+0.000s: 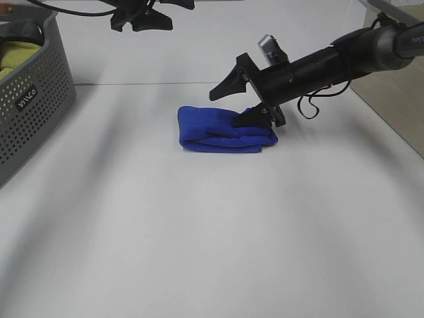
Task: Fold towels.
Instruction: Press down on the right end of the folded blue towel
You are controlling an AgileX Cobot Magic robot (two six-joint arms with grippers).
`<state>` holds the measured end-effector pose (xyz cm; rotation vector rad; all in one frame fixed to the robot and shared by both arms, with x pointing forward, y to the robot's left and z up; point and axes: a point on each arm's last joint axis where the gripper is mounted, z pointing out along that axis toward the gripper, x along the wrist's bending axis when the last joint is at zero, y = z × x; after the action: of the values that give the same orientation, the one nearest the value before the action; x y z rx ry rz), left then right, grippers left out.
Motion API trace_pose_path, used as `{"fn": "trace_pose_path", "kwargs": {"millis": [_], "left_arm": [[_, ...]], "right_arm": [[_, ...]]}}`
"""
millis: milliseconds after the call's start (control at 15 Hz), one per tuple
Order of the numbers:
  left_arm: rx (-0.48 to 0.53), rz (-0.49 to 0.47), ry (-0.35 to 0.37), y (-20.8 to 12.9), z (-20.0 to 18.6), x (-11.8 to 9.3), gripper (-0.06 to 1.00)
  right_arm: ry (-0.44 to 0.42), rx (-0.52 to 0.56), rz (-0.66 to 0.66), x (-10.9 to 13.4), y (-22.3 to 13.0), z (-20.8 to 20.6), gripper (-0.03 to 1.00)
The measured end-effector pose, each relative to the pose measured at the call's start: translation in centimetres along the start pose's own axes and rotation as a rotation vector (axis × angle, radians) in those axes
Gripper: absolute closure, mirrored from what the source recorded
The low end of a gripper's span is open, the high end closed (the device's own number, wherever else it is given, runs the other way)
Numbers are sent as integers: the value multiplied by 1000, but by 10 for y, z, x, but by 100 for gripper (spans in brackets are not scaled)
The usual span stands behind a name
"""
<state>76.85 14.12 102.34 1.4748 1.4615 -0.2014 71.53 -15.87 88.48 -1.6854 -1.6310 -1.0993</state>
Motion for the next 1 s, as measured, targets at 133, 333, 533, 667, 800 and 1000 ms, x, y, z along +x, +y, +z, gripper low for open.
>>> {"fn": "trace_pose_path", "kwargs": {"millis": [133, 333, 533, 667, 800, 1000], "left_arm": [[7, 6, 2, -1, 0, 0, 34], [15, 6, 1, -1, 0, 0, 34], [54, 7, -6, -5, 0, 0, 34], [75, 39, 7, -6, -3, -2, 34], [95, 116, 41, -3, -17, -14, 34], [107, 236, 103, 5, -51, -40, 34]], "right_arm": [[-2, -21, 31, -8, 5, -12, 20], [40, 40, 34, -5, 1, -15, 20], [45, 41, 13, -4, 0, -15, 20], [38, 51, 23, -10, -1, -11, 20], [44, 69, 7, -5, -2, -14, 20], [25, 81, -77, 27, -2, -36, 20]]}}
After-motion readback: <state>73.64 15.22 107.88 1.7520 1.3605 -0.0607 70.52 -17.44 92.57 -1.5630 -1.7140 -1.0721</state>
